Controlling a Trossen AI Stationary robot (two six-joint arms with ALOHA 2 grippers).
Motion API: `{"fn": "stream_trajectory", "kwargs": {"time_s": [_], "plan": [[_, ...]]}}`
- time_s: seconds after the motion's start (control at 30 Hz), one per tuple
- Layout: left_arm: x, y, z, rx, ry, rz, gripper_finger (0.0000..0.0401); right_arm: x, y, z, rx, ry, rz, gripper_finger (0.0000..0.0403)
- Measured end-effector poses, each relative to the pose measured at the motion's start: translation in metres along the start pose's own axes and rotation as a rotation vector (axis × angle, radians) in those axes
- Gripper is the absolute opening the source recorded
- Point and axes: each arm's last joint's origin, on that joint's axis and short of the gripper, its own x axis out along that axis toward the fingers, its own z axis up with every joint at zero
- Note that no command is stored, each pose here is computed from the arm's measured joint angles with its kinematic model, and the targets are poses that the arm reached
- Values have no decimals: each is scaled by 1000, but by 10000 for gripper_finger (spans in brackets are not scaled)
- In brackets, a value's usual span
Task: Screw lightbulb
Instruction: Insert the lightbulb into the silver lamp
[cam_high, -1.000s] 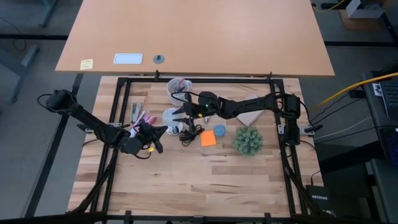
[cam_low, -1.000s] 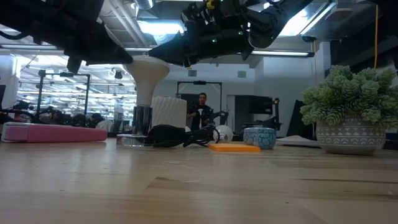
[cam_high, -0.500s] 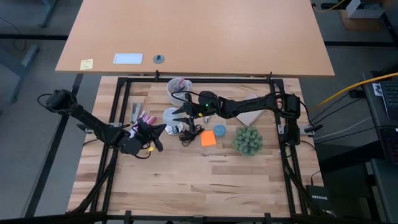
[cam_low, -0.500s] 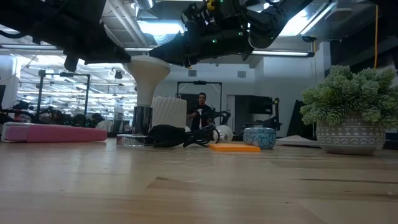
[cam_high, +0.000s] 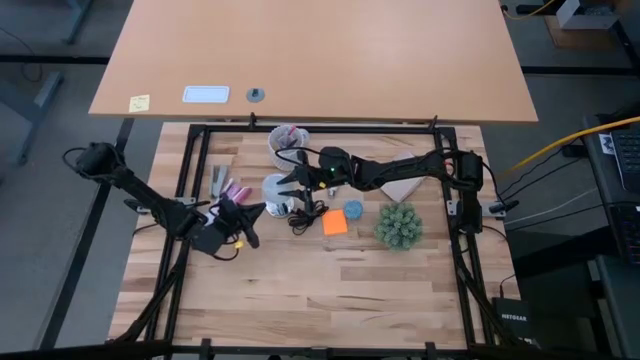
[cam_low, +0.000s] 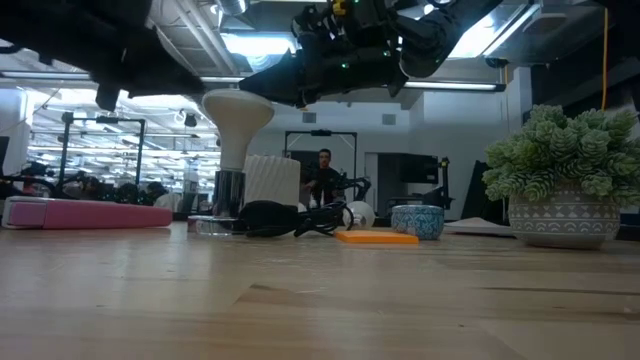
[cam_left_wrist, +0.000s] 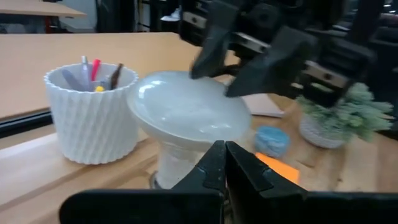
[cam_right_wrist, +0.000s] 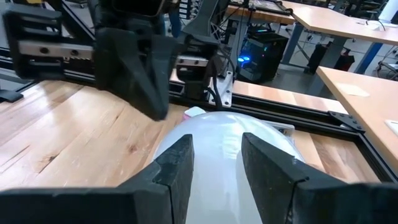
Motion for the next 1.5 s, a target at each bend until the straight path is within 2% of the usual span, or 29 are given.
{"fn": "stream_trajectory", "kwargs": {"time_s": [0.53, 0.83, 1.3, 1.5], "plan": [[4, -8, -3, -89, 16, -60, 1, 0, -1, 0, 1, 4, -30, 143], [19, -16, -12, -28, -11, -58, 1, 0, -1, 0, 1, 4, -31, 143], [11, -13, -12, 23, -103, 125, 1, 0, -1, 0, 23, 2, -18, 143], [10, -12, -11, 36, -121, 168, 1, 0, -1, 0, 48, -2, -7, 143]]}}
